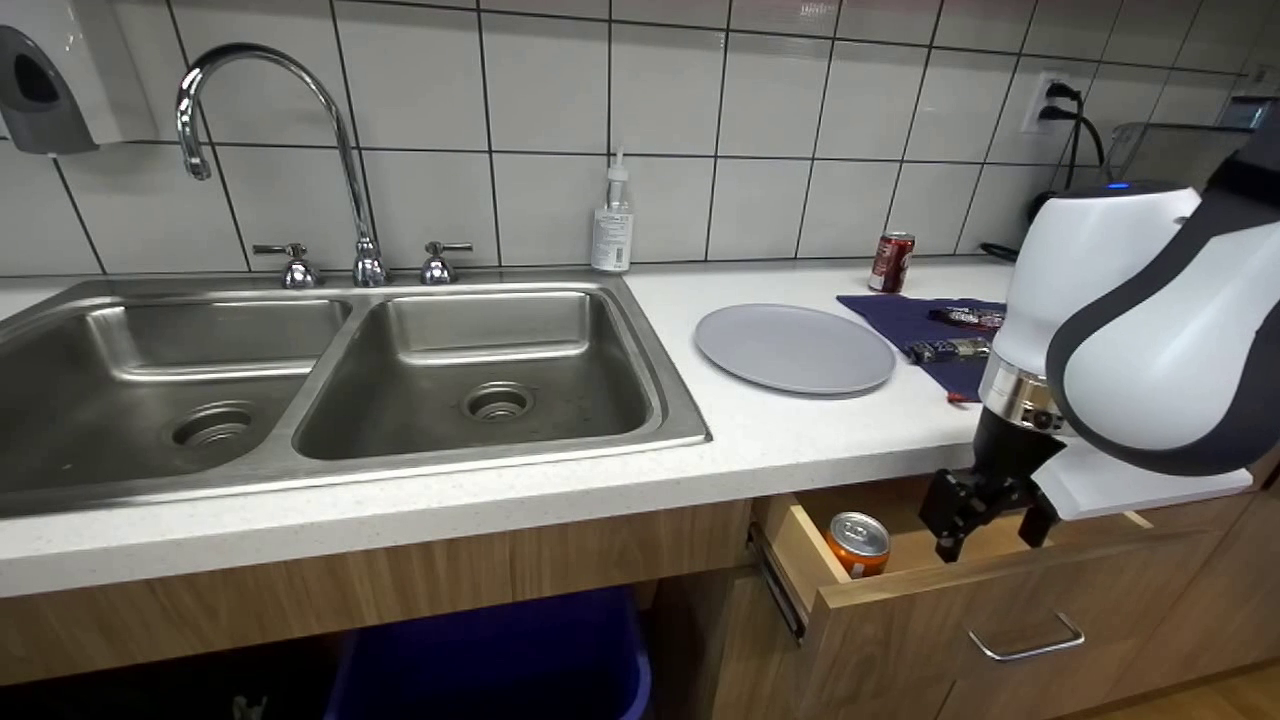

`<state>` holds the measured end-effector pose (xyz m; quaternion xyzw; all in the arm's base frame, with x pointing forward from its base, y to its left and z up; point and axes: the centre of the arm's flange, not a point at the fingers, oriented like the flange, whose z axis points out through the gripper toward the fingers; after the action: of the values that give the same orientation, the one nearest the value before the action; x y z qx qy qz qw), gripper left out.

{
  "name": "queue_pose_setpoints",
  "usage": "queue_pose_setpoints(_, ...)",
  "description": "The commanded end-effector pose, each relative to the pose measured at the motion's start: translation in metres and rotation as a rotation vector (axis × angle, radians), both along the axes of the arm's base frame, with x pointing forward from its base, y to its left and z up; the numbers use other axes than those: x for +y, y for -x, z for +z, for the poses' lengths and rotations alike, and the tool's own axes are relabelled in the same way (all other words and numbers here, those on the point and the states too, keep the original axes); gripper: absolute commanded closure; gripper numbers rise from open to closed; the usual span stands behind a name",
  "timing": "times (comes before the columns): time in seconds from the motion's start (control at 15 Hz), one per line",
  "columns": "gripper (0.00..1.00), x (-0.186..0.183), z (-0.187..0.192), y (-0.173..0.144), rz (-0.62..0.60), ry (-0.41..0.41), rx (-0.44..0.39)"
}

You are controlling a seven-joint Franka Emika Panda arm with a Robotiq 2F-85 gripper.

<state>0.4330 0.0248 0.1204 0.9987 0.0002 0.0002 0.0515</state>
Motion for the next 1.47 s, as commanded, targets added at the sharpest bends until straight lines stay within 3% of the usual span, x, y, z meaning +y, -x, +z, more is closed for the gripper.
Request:
queue_pose_setpoints(0.0, 0.00, -0.001, 0.009, 0.023, -0.028, 0.013, 0.022)
queue_pose_setpoints(1.4, 0.00, -0.002, 0.009, 0.057, -0.054, 0.020, 0.081)
